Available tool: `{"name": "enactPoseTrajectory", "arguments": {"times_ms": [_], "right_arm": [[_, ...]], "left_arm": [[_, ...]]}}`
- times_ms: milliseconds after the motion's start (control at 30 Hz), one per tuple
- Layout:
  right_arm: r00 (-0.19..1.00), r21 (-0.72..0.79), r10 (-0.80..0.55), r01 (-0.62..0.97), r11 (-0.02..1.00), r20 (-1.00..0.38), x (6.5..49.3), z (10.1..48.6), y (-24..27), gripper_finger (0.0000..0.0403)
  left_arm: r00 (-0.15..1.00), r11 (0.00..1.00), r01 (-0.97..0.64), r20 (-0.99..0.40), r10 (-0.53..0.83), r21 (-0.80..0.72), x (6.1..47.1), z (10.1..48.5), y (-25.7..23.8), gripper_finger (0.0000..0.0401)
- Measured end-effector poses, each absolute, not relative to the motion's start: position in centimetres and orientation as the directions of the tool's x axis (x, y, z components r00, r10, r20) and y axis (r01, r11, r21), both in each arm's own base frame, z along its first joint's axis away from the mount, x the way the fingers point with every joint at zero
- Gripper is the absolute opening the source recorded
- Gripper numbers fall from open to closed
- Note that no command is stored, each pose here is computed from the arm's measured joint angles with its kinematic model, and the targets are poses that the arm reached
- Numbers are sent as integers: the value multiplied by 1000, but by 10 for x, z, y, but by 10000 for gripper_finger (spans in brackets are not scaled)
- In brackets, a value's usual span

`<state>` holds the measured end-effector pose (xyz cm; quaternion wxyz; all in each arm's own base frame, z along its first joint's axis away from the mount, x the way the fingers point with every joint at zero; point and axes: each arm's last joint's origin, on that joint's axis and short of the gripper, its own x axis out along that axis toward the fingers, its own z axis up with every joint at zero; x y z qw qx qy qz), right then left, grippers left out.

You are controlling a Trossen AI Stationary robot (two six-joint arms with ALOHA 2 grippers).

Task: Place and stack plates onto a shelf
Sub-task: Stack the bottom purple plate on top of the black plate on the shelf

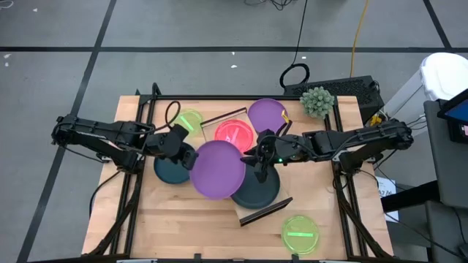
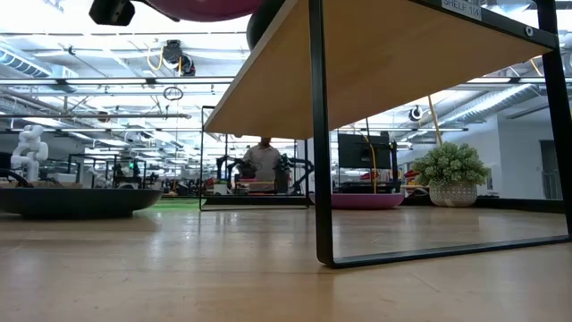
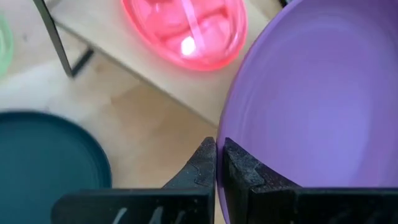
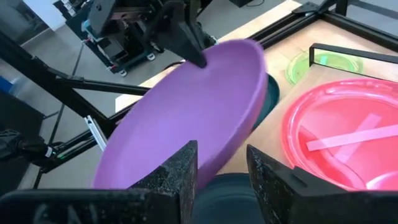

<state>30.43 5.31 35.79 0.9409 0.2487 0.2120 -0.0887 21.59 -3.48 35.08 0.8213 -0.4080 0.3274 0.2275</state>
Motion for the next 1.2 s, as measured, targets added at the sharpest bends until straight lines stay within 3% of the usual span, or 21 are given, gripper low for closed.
{"name": "enactPoseTrajectory", "arguments": {"times_ms": [367,733,1033,1200], "right_arm": [[878,383,-169,360,851,-448,303,356,50,109],[817,401,-209,465,789,-537,299,347,38,6],[816,399,-212,467,789,-537,299,348,35,6],[822,407,-216,467,785,-527,300,348,35,50]], "left_arm": [[709,564,-653,-670,219,-506,219,354,-32,10],[710,557,-656,-666,228,-509,219,354,-32,10],[731,556,-641,-642,231,-530,221,356,-32,10],[744,552,-631,-628,229,-545,223,358,-33,10]]}}
